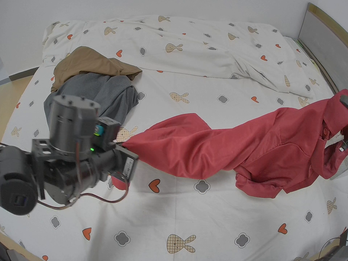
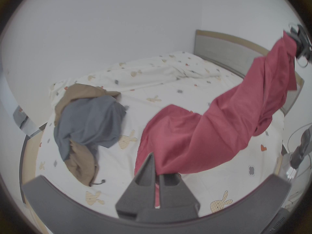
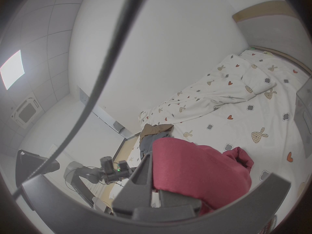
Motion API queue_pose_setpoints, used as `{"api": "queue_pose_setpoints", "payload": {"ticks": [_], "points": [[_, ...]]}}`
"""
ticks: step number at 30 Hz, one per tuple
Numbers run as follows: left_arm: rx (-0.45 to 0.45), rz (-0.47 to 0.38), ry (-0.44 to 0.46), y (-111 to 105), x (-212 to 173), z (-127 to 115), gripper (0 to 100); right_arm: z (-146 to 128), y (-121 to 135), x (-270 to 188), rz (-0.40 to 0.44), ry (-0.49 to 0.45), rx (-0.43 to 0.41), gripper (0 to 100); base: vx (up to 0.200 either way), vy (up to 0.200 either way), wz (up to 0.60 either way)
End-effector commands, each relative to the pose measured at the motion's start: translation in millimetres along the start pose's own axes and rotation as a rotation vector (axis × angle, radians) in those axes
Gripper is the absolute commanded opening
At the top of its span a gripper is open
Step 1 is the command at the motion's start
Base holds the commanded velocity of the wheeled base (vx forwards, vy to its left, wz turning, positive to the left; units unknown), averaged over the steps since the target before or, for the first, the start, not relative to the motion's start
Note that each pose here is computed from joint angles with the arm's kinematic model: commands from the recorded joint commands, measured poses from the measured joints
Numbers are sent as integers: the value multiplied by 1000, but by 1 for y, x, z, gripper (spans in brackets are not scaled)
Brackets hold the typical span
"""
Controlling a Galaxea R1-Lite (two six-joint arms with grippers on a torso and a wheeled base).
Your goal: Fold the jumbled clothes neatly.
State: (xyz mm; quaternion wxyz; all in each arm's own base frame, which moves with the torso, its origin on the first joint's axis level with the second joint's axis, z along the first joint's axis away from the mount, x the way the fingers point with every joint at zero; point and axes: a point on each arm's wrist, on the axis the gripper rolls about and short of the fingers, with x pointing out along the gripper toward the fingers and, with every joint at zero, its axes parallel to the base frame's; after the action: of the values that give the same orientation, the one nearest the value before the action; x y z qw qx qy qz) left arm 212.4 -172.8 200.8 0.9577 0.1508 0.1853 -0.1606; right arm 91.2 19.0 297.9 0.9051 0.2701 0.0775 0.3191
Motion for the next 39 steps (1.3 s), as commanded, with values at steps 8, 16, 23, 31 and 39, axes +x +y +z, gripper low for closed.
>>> {"api": "queue_pose_setpoints", "payload": {"ticks": [8,16,23,31,39], "points": [[-153,69,-197,68,-130,35,0,-19,-6,-18,-116,62,-268,0,0,0,0],[-356,62,-7,79,-156,45,0,-17,-28,-5,-478,80,-417,0,0,0,0],[-412,70,-1,87,-172,56,0,-3,-5,-13,-534,-36,-458,0,0,0,0],[-393,48,27,90,-191,50,0,-13,26,-59,-462,-136,-484,0,0,0,0],[-329,-63,51,77,-196,36,0,-38,40,-101,-469,-143,-524,0,0,0,0]]}}
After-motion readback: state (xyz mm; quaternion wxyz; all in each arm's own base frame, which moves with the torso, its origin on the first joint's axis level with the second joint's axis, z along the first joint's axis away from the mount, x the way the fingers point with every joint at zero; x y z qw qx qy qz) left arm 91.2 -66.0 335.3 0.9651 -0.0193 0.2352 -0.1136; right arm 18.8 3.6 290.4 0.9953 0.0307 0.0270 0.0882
